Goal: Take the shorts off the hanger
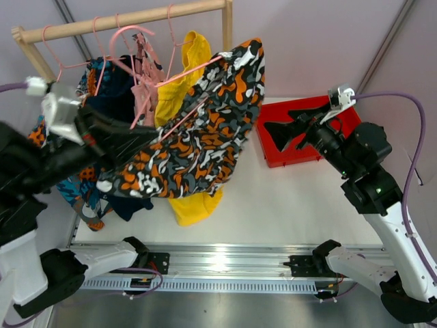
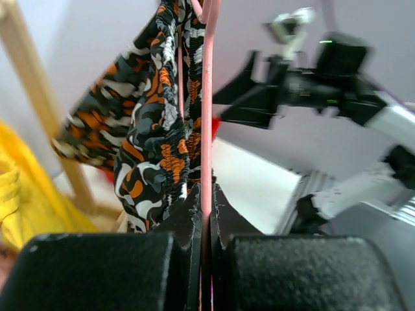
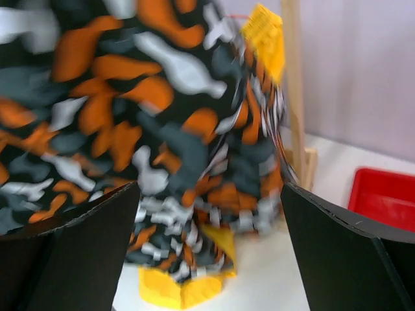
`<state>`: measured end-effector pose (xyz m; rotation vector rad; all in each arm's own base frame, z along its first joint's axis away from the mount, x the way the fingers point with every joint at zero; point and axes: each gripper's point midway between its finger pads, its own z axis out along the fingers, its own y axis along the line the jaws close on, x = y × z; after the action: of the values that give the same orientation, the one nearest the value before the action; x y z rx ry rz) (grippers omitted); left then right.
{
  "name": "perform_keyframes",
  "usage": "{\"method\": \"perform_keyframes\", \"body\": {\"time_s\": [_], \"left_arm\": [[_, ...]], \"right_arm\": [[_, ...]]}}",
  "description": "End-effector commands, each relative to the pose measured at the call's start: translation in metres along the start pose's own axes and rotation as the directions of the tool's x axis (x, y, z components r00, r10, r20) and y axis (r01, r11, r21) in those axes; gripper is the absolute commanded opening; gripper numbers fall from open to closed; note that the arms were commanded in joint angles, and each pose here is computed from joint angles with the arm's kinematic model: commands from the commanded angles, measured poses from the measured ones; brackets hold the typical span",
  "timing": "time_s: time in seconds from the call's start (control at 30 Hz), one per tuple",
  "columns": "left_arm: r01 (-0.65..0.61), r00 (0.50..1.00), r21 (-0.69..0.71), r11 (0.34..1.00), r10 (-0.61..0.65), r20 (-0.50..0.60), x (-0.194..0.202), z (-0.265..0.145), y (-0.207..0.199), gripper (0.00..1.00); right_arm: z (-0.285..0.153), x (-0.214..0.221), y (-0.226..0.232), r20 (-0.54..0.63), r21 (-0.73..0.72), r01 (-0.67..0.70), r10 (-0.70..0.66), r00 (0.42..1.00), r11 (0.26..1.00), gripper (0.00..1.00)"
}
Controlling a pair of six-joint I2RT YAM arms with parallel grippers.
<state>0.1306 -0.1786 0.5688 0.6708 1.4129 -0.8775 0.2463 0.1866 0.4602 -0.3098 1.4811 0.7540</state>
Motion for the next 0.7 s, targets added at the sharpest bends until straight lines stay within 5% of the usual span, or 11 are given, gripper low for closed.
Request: {"method": "perform_keyframes", "body": {"time_s": [0.0, 0.4, 0.43, 0.47, 0.5, 0.53, 0.67], "left_arm": [[-0.006, 0.997, 0.155, 0.988, -0.006, 0.081, -0.021, -0.013, -0.034, 0.00], [0.052, 0.999, 0.165, 0.985, -0.050, -0.018, 0.010, 0.007, -0.026, 0.00], [0.056, 0.998, 0.150, 0.987, -0.053, -0.027, 0.014, 0.011, -0.022, 0.00], [0.062, 0.998, 0.137, 0.989, -0.057, -0.039, 0.019, 0.015, -0.018, 0.00], [0.064, 0.997, 0.126, 0.990, -0.059, -0.043, 0.022, 0.016, -0.016, 0.00], [0.066, 0.997, 0.116, 0.991, -0.060, -0.050, 0.026, 0.019, -0.013, 0.00], [0.078, 0.992, -0.013, 0.997, -0.079, -0.098, 0.044, 0.025, 0.013, 0.00]], "right_arm": [[0.003, -0.036, 0.028, 0.078, -0.127, 0.058, -0.049, 0.996, 0.990, 1.00], [0.002, -0.049, 0.043, 0.145, -0.196, 0.026, 0.002, 0.989, 0.980, 0.95], [0.002, -0.048, 0.045, 0.150, -0.214, 0.027, 0.005, 0.989, 0.976, 0.84], [0.000, -0.052, 0.051, 0.169, -0.241, 0.034, 0.008, 0.986, 0.970, 0.39], [0.001, -0.052, 0.051, 0.173, -0.243, 0.032, 0.011, 0.985, 0.969, 0.08], [0.002, -0.050, 0.049, 0.172, -0.236, 0.022, 0.019, 0.985, 0.972, 0.00], [0.005, -0.052, 0.022, 0.205, -0.097, 0.017, 0.004, 0.979, 0.995, 0.00]]}}
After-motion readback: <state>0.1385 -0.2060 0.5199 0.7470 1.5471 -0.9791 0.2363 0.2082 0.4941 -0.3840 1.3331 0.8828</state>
